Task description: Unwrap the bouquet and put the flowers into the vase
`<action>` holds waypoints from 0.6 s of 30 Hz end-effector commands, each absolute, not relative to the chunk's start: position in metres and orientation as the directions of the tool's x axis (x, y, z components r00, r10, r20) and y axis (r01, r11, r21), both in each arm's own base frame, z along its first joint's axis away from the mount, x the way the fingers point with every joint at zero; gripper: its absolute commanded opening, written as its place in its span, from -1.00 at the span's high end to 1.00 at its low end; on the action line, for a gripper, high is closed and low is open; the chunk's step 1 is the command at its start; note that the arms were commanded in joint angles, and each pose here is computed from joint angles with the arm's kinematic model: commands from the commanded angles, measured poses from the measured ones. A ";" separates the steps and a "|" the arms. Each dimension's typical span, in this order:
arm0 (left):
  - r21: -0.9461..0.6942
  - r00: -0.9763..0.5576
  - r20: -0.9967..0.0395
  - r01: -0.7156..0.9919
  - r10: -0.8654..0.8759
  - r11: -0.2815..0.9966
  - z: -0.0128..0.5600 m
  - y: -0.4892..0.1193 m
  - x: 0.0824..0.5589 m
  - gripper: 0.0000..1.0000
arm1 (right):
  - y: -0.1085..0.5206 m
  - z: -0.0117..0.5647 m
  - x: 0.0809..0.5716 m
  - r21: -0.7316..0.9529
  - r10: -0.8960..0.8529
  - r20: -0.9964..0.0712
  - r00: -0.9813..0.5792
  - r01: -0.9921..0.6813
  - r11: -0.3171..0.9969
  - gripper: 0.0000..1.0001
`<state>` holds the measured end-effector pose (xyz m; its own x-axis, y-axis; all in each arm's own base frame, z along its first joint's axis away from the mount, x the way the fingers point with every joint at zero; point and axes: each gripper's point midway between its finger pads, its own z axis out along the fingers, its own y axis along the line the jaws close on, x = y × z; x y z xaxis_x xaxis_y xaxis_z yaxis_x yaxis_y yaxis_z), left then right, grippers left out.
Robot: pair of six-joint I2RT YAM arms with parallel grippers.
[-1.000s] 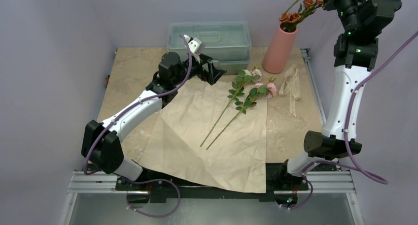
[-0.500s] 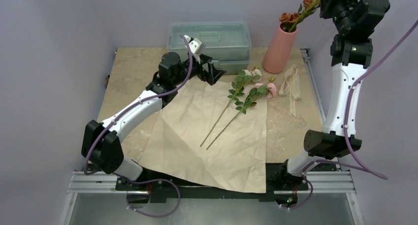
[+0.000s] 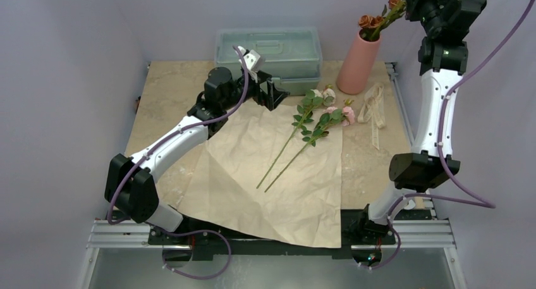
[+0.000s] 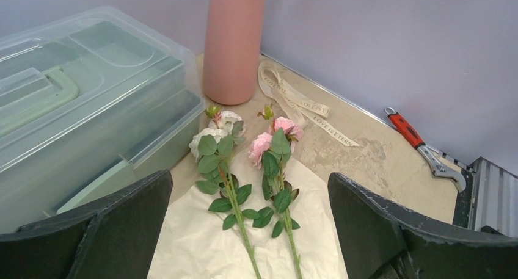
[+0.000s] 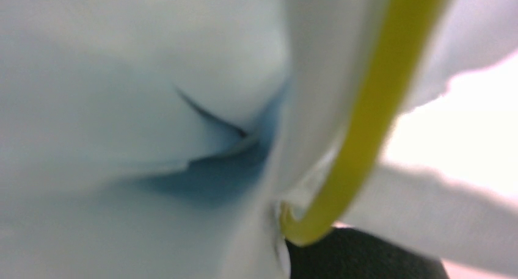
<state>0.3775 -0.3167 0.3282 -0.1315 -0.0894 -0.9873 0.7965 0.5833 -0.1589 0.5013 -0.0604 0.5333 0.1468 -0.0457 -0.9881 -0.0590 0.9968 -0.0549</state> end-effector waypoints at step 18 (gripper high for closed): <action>-0.154 -0.157 -0.986 0.788 -0.049 0.596 0.310 -0.318 0.388 -1.00 | -0.062 0.457 0.565 0.001 0.003 -1.000 0.015 -0.095 0.996 1.00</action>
